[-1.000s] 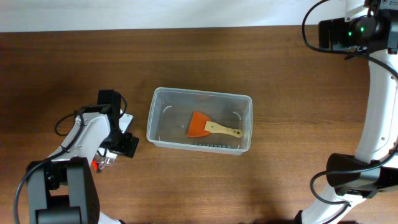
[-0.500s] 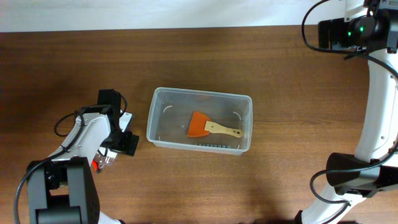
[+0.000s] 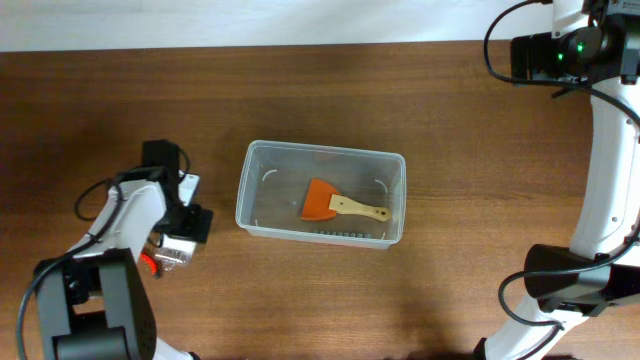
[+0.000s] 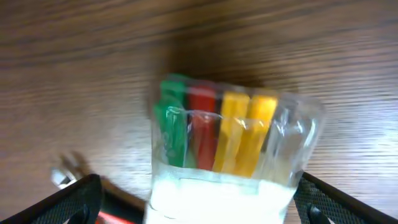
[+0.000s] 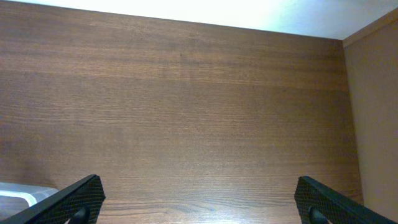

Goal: Pack container
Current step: 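Lower the left gripper onto the marker pack and grasp it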

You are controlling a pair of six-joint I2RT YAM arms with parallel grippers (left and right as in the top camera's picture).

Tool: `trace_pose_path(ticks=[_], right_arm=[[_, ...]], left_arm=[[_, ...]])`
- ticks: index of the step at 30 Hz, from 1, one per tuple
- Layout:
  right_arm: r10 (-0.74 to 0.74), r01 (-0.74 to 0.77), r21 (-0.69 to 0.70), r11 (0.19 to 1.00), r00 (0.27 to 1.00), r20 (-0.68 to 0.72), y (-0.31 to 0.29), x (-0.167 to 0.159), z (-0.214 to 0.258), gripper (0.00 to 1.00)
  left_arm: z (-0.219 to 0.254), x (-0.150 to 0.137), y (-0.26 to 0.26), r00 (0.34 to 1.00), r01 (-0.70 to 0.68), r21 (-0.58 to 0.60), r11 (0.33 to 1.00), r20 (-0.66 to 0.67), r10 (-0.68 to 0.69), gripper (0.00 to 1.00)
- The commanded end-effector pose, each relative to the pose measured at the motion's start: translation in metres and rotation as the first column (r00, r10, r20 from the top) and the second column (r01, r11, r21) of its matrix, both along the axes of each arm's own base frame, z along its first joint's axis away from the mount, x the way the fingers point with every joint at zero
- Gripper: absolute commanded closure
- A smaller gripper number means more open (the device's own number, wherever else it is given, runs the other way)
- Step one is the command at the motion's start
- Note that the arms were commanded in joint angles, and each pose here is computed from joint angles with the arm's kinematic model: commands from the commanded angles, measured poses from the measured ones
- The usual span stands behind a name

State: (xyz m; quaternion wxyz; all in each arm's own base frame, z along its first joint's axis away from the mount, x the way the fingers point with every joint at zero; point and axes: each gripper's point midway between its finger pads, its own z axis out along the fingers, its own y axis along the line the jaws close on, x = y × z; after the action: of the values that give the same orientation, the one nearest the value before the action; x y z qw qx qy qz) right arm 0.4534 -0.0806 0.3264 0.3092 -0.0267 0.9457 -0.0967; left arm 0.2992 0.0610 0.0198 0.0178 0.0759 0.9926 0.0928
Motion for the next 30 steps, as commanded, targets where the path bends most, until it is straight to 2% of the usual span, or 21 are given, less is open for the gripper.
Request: trace_pose_path(ticks=[1,15,30], right_arm=[[-0.014,0.014,0.014,1.000,1.000,-0.003,-0.002,0.000,-0.002,0.01],[-0.014,0.014,0.015,1.000,1.000,-0.003,-0.002,0.000,-0.002,0.01],[-0.014,0.014,0.014,1.000,1.000,-0.003,-0.002,0.000,-0.002,0.01]], left_arm=[[0.002,0.005,0.013,0.998,-0.061,0.003,0.998,0.017,0.061,0.01],[-0.001,0.008,-0.013,0.998,-0.057,-0.157,0.986,0.028,0.062,0.01],[-0.026,-0.009,-0.015,0.998,-0.064,-0.158,0.985,0.007,0.066,0.01]])
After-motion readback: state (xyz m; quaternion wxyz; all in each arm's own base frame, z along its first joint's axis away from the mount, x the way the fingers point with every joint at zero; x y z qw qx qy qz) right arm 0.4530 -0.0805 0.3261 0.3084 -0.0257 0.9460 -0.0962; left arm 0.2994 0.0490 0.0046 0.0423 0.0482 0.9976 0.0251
